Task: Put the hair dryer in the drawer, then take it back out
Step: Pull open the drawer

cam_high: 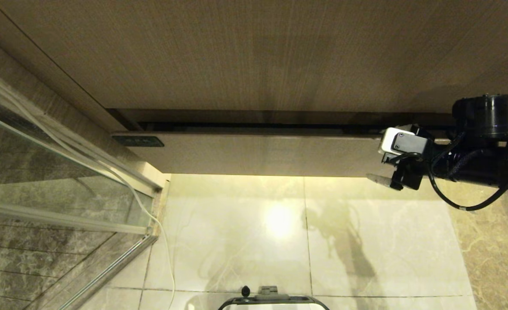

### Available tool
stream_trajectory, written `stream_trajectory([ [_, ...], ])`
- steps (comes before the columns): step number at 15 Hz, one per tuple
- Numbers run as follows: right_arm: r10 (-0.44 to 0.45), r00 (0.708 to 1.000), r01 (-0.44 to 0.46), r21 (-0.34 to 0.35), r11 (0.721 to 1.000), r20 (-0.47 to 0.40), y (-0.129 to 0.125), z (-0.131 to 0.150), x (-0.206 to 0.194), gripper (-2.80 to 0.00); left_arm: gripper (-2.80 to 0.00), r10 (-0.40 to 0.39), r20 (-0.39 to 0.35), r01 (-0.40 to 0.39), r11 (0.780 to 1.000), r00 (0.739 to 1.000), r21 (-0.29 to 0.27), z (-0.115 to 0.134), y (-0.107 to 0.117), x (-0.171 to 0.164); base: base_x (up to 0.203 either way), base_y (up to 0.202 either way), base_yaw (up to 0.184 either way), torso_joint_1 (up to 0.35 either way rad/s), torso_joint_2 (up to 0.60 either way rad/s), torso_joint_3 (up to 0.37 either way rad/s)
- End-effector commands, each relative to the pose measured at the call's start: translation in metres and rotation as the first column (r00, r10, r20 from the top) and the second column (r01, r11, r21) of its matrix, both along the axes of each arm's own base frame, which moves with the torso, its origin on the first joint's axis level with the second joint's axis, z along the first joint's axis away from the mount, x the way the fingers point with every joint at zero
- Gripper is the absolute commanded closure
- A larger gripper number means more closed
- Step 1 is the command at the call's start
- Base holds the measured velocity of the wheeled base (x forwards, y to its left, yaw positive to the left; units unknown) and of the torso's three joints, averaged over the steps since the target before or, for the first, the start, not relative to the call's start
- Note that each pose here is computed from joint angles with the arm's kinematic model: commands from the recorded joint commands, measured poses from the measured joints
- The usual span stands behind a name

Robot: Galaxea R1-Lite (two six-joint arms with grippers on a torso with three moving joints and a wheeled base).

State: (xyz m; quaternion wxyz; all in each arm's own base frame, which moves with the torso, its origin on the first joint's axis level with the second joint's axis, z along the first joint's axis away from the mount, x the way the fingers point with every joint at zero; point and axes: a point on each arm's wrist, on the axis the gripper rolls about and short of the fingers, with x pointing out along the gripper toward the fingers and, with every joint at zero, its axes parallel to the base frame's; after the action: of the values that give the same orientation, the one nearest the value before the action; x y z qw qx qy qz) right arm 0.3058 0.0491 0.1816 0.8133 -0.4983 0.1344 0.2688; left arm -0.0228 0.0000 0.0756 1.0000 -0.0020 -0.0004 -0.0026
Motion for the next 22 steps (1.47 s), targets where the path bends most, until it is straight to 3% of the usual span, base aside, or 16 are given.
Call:
stream_trajectory([
  [1, -0.012, 1.0, 0.012, -0.003, 1.0, -0.005, 0.0, 0.001, -0.004, -2.8, 0.0, 0.001, -0.001, -0.001, 1.0, 1.0, -0.001, 0.0, 0.0, 0.0, 0.0, 0.0, 0.0, 0.0, 0.0, 0.0],
  [4, -0.055, 0.998, 0.055, -0.022, 0.998, -0.03, -0.002, 0.0, -0.009, -2.8, 0.0, 0.001, 0.001, -0.001, 1.0, 1.0, -0.001, 0.0, 0.0, 0.0, 0.0, 0.0, 0.0, 0.0, 0.0, 0.0],
  [7, -0.095, 0.989, 0.094, -0.019, 0.995, -0.116, -0.005, 0.0, -0.024, -2.8, 0.0, 0.001, 0.001, -0.001, 1.0, 1.0, -0.001, 0.0, 0.0, 0.0, 0.0, 0.0, 0.0, 0.0, 0.0, 0.0],
  [10, -0.133, 0.96, 0.127, -0.04, 0.991, -0.245, -0.013, 0.001, -0.061, -2.8, 0.0, -0.001, 0.001, 0.001, 1.0, 1.0, -0.001, 0.0, 0.0, 0.0, 0.0, 0.0, 0.0, 0.0, 0.0, 0.0],
  [14, -0.197, 0.945, 0.189, -0.058, 0.98, -0.262, -0.026, 0.009, -0.114, -2.8, 0.0, 0.001, 0.001, -0.001, 1.0, 1.0, -0.001, 0.0, 0.0, 0.0, 0.0, 0.0, 0.0, 0.0, 0.0, 0.0],
  [16, -0.223, 0.95, 0.228, -0.004, 0.974, -0.219, -0.029, 0.021, -0.134, -2.8, 0.0, 0.0, 0.001, 0.0, 1.0, 1.0, -0.001, 0.0, 0.0, 0.0, 0.0, 0.0, 0.0, 0.0, 0.0, 0.0],
  [18, -0.279, 0.944, 0.302, 0.116, 0.946, -0.176, -0.033, 0.035, -0.155, -2.8, 0.0, 0.0, 0.001, 0.0, 1.0, 1.0, -0.001, 0.0, 0.0, 0.0, 0.0, 0.0, 0.0, 0.0, 0.0, 0.0],
  [22, -0.411, 0.895, 0.446, 0.318, 0.837, -0.173, -0.044, 0.048, -0.21, -2.8, 0.0, 0.001, 0.001, -0.001, 1.0, 1.0, -0.001, 0.0, 0.0, 0.0, 0.0, 0.0, 0.0, 0.0, 0.0, 0.0],
])
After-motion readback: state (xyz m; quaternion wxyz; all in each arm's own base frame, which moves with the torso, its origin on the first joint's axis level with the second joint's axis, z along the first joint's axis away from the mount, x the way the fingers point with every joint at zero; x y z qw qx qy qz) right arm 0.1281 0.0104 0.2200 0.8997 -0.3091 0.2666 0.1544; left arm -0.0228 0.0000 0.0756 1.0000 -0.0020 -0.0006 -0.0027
